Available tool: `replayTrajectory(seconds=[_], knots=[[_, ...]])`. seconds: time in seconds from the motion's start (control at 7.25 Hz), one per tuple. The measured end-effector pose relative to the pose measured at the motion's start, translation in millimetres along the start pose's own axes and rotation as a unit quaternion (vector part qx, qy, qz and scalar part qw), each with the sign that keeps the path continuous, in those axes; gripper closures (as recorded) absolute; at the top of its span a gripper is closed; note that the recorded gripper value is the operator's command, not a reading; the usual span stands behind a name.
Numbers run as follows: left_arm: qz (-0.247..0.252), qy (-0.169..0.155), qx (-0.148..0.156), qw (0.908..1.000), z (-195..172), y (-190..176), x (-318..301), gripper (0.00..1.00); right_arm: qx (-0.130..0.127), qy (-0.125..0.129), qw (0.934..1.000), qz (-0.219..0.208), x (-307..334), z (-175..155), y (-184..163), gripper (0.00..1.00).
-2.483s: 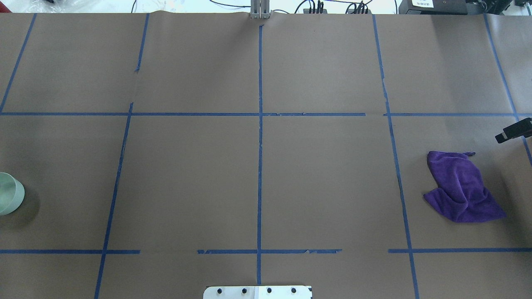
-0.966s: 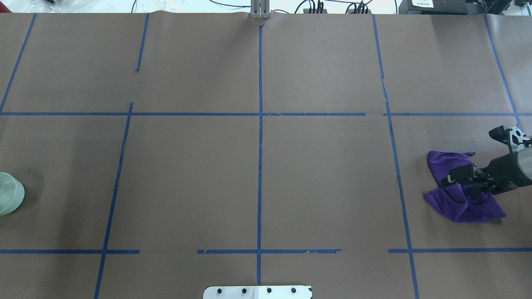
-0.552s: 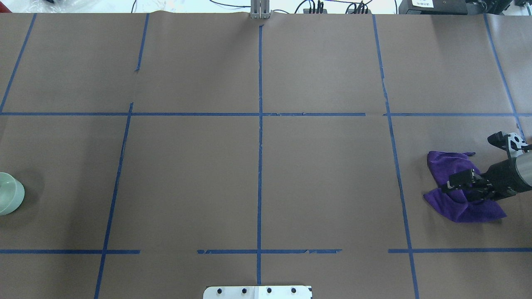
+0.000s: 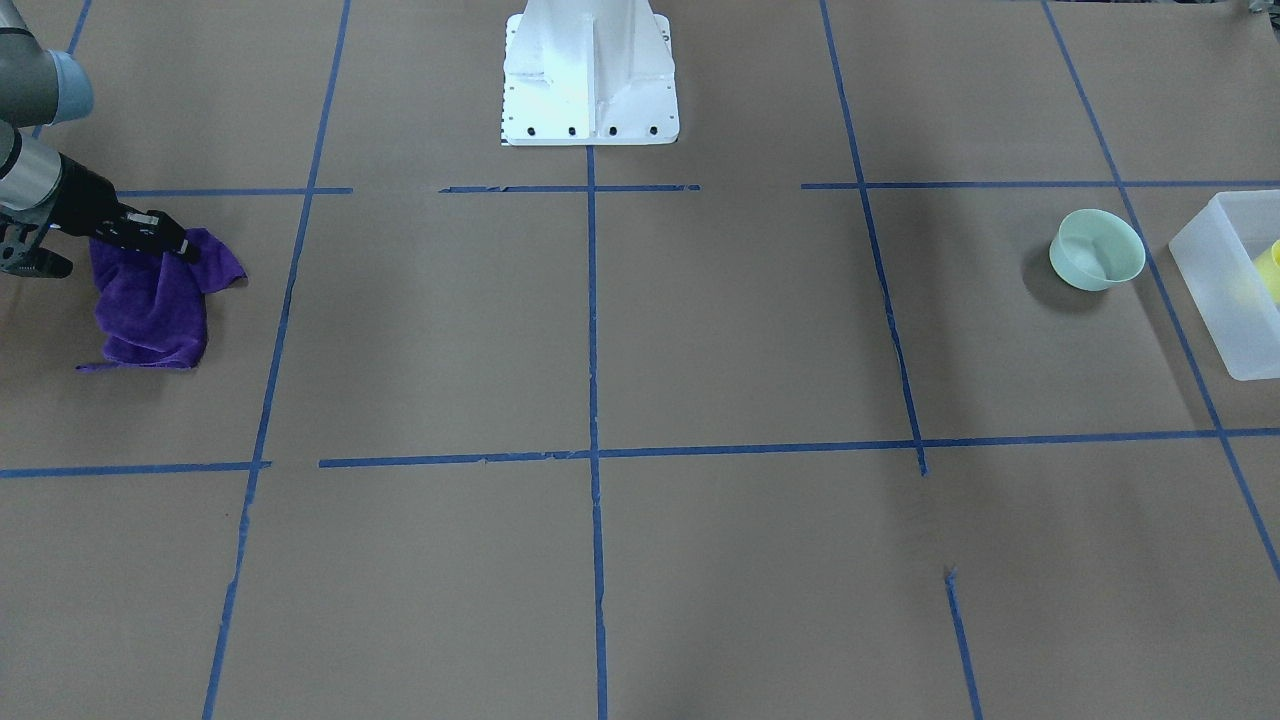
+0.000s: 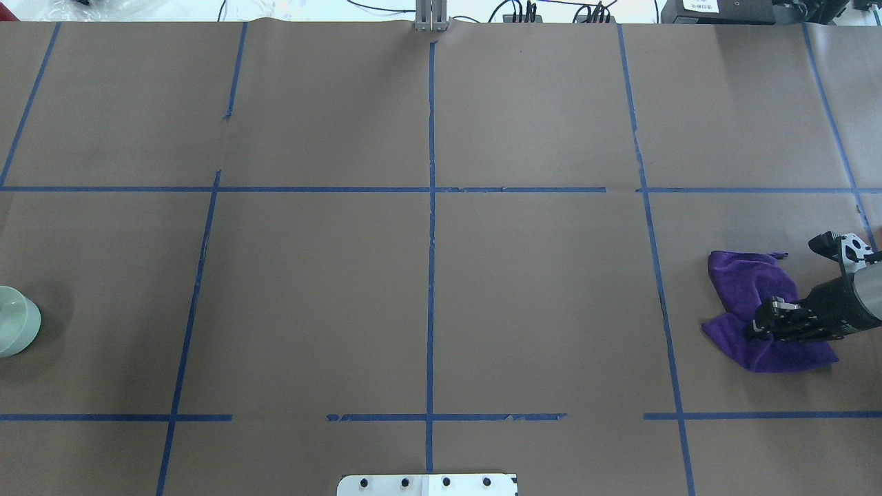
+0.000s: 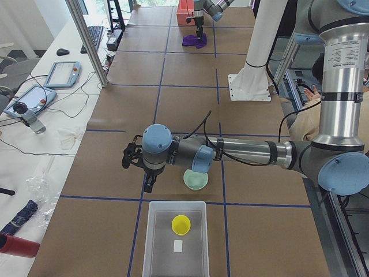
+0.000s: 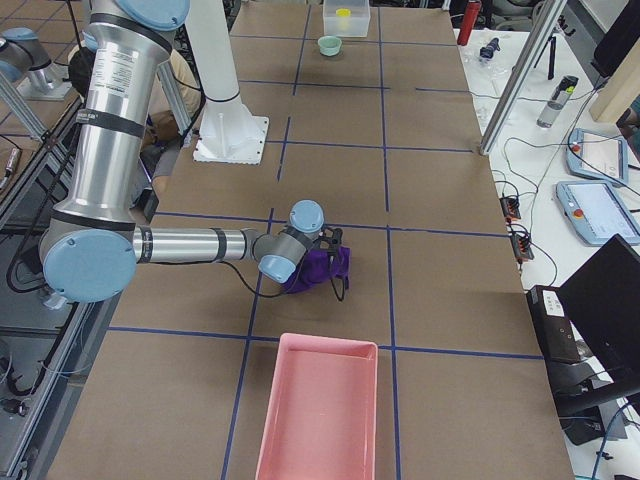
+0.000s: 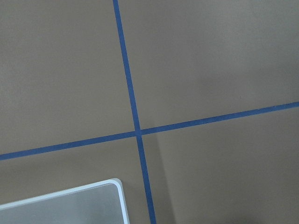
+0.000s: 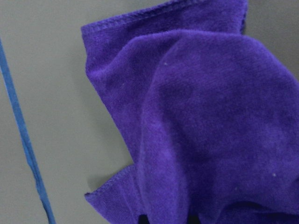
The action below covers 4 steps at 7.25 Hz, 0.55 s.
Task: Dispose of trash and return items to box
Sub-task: 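Lower the right gripper onto the purple cloth and pinch it, then lift the purple cloth with the right gripper and drop it into the pink bin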
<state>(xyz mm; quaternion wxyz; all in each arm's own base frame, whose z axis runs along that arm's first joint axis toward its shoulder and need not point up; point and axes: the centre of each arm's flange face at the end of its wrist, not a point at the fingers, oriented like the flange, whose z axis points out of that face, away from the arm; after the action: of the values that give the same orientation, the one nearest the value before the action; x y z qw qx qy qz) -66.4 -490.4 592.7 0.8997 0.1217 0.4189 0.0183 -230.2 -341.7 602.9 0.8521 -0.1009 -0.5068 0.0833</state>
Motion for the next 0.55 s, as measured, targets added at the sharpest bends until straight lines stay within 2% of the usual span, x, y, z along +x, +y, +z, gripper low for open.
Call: replayTrajectory(seconds=[0.28,0.55], knots=[[-0.007,0.003,0.003,1.0000,-0.5,-7.4,10.5,0.00,0.002,-0.004,1.0000,-0.002,-2.6,-3.2,0.9,1.00],[0.013,0.009,-0.005,0.9999,10.5,-12.2,31.4,0.00,0.022,-0.023,0.9995,-0.005,-13.4,-26.2,-6.6,1.00]])
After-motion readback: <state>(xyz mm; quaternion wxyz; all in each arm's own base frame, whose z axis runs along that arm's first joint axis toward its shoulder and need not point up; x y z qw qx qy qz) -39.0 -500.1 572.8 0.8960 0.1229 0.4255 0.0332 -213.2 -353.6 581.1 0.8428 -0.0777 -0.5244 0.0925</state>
